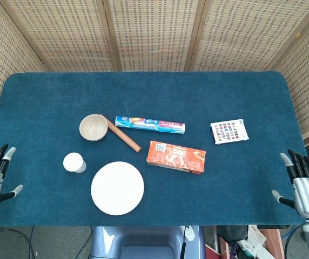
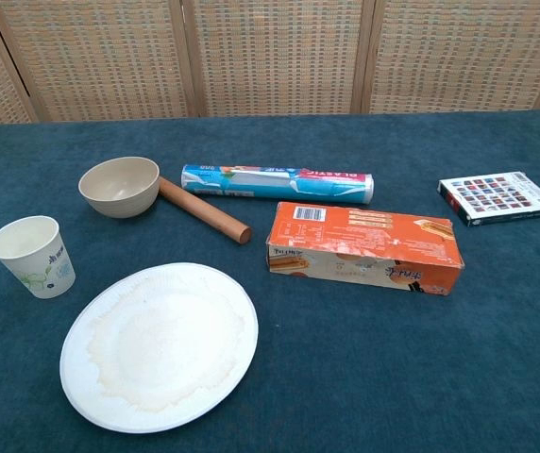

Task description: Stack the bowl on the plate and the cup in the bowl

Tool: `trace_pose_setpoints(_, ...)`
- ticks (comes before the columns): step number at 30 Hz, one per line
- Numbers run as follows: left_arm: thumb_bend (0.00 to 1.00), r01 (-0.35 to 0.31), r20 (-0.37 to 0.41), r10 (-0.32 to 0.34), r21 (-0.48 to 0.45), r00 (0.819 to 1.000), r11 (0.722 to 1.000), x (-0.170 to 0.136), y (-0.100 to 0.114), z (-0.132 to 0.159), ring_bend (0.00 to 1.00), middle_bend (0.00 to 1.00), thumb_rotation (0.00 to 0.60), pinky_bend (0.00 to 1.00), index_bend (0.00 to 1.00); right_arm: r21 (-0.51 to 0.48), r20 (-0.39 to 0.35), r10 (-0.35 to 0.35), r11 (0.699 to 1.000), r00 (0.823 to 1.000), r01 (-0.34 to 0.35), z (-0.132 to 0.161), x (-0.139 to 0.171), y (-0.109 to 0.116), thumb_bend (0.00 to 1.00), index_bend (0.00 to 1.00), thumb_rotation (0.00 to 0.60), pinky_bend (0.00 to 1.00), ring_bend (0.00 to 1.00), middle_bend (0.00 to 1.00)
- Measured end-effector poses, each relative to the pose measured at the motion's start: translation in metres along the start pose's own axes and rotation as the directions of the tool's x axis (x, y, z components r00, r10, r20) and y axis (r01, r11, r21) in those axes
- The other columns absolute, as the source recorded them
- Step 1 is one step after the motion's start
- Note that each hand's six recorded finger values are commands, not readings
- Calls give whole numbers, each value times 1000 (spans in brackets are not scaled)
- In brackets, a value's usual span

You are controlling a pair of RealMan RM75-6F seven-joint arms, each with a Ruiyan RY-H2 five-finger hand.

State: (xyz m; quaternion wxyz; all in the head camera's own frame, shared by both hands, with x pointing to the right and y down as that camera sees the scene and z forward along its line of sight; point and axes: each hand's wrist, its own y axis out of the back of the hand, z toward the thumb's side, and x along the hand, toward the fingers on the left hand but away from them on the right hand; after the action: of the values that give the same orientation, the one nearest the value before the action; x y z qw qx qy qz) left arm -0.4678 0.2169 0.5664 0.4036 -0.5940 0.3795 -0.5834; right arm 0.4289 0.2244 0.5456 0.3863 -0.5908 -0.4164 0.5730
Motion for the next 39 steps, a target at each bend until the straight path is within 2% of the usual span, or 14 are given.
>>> trace_pose_setpoints(20,0,31,10,-31,7,999,999,4,-6,3,0,0,600,0,0,24,4,12,1000,1000,-12,1,3,0,137,0,600,0,0,0)
trace_pose_setpoints(26,0,32,14,-32,8,999,999,2,-6,5,0,0,600,0,0,-12,-7,4,1000,1000,-4,6,1,2,138,0,600,0,0,0)
trace_pose_setpoints(39,0,32,37,-32,0,999,999,4,-8,11,0,0,600,0,0,5,17,16,1000,1000,-16,-2,2,1,138,0,600,0,0,0)
